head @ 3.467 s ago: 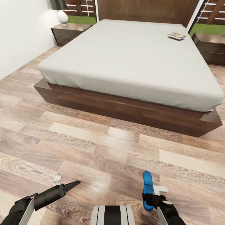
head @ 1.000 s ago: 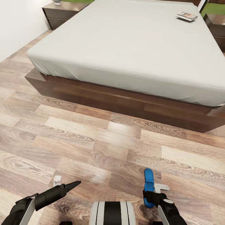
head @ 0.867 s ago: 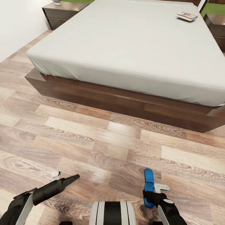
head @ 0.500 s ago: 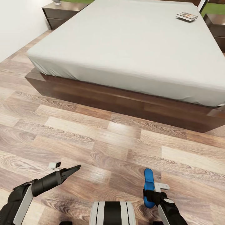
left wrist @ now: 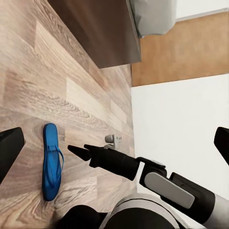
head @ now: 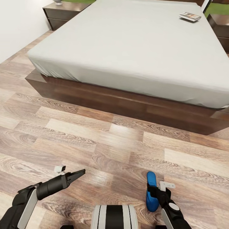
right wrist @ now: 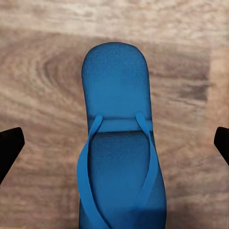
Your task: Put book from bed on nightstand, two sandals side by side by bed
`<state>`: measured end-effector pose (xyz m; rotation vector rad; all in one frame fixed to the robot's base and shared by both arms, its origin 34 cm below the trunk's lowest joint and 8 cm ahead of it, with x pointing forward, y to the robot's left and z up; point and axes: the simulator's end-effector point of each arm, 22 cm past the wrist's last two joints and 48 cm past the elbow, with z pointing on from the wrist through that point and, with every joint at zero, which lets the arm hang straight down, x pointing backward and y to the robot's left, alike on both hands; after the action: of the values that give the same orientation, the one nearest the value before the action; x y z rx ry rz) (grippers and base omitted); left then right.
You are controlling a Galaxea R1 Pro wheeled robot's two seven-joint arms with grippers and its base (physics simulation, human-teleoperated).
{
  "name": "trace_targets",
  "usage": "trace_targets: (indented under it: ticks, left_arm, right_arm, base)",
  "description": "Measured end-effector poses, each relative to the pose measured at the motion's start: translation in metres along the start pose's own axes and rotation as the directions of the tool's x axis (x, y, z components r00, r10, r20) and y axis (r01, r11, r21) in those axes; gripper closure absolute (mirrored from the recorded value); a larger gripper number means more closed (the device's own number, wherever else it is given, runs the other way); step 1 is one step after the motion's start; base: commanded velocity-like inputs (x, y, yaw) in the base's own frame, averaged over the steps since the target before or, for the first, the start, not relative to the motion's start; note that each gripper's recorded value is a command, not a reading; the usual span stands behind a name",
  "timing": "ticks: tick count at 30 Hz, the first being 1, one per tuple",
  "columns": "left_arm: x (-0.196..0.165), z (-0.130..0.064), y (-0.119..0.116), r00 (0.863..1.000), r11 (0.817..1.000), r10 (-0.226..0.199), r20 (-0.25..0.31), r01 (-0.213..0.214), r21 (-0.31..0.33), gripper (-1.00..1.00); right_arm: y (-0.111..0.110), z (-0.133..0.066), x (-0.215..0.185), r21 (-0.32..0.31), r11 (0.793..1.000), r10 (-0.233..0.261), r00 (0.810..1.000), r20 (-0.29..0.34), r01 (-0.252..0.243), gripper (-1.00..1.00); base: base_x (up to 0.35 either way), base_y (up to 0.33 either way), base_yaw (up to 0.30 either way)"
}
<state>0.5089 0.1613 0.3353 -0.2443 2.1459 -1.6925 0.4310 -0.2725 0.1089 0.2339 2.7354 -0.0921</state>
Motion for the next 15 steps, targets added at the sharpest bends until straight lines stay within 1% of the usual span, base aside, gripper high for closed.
trace_targets:
  ticks: [3,5,9,15]
  left_arm:
    - [0.001,0.000,0.001,1.000,1.000,0.000,-0.003,0.000,-0.004,-1.00]
    - [0.001,0.001,0.001,1.000,1.000,-0.001,-0.003,0.001,-0.004,-1.00]
    - [0.004,0.005,0.000,1.000,1.000,-0.011,0.003,0.011,0.002,-1.00]
    - [0.011,0.007,0.010,0.999,0.999,-0.038,-0.002,0.038,-0.005,-1.00]
  right_arm:
    - [0.000,0.000,-0.001,0.000,1.000,0.001,1.000,0.005,-0.001,-1.00]
    - [-0.001,0.001,0.004,0.002,1.000,0.001,1.000,-0.003,-0.001,-1.00]
    - [-0.006,0.002,0.038,0.012,1.000,-0.005,0.997,-0.072,0.006,-1.00]
    - [-0.009,0.006,0.060,0.019,1.000,-0.008,0.993,-0.115,0.011,-1.00]
  base:
    - [0.000,0.000,0.000]
    - [0.000,0.000,0.000]
    - [0.000,0.000,0.000]
    - [0.000,0.000,0.000]
